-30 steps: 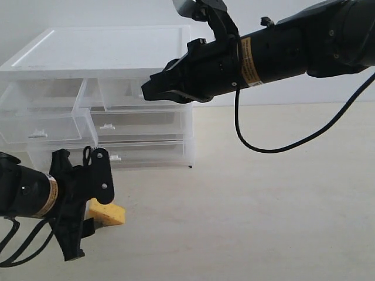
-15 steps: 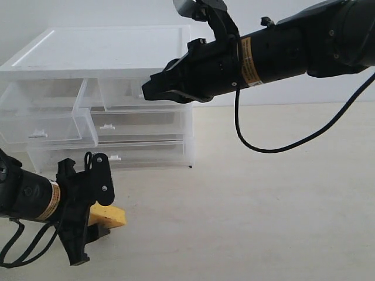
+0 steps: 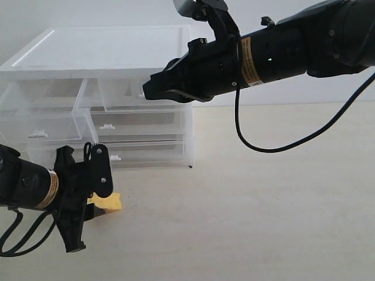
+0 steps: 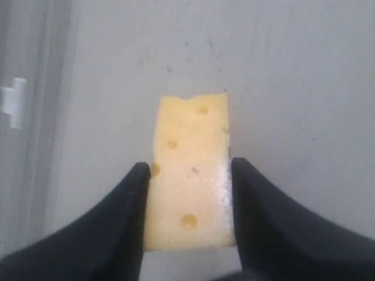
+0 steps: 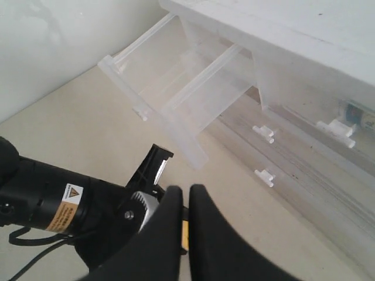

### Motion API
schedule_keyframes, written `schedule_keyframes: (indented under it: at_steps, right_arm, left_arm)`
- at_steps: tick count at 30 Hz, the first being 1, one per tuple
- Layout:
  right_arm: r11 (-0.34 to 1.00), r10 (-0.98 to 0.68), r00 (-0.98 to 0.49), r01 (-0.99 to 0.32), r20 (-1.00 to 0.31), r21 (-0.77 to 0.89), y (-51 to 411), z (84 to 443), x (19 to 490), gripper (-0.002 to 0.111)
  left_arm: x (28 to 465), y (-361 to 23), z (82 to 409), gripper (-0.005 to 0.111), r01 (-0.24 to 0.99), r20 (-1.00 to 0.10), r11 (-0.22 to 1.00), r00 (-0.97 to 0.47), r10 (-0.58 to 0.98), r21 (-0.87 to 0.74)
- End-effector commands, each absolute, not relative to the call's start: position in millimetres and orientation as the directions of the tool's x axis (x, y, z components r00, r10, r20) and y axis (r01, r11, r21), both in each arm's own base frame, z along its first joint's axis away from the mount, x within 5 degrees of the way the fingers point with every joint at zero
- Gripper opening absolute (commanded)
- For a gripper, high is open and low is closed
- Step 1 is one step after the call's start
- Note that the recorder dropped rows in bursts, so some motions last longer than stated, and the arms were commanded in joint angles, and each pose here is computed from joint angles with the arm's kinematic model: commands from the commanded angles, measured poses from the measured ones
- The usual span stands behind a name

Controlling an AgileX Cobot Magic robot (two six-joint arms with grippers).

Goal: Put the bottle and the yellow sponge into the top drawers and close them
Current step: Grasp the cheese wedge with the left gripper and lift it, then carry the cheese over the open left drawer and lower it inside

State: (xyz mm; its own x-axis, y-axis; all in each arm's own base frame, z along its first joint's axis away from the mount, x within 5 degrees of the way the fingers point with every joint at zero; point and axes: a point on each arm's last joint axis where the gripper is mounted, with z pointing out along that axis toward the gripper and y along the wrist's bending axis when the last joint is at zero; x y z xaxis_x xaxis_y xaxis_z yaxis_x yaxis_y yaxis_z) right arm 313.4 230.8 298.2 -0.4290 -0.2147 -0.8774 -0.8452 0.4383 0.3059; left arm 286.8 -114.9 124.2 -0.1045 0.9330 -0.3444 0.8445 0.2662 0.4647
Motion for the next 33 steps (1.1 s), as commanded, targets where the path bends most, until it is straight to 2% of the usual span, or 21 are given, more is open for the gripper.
schedule_keyframes:
  at_steps: [1,5,17,20,24,29,33]
  right_arm:
    - [0.446,-0.210,-0.418,-0.845,-0.884,0.294,228.4,300.9,313.3,0.000]
    - [0.448,-0.210,-0.418,-0.845,-0.884,0.293,228.4,300.9,313.5,0.000]
    - [0.453,-0.209,-0.417,-0.843,-0.885,0.291,228.2,300.8,314.0,0.000]
    - [0.447,-0.210,-0.418,-0.845,-0.884,0.293,228.4,300.9,313.4,0.000]
    - [0.447,-0.210,-0.418,-0.845,-0.884,0.293,228.4,300.9,313.4,0.000]
    - [0.444,-0.211,-0.418,-0.846,-0.884,0.295,228.5,300.9,313.1,0.000]
    - [0.440,-0.212,-0.418,-0.848,-0.883,0.296,228.7,301.0,312.6,0.000]
  left_arm:
    - [278.2,-121.9,147.5,0.004,0.836,-0.446,0.270,-0.034,0.894,0.478]
    - [266.1,-125.9,169.1,0.004,0.829,-0.528,0.266,0.041,0.849,0.493]
    - [224.3,-121.1,234.6,0.004,0.747,-0.646,0.301,0.218,0.731,0.593]
    - [219.7,-110.5,251.8,0.004,0.680,-0.634,0.369,0.183,0.751,0.633]
    - [220.3,-90.7,263.5,0.004,0.574,-0.600,0.473,0.042,0.799,0.669]
    - [226.0,-77.2,261.8,0.004,0.515,-0.529,0.491,-0.083,0.844,0.703]
    - [233.9,-78.0,267.9,0.004,0.496,-0.506,0.475,-0.080,0.859,0.727]
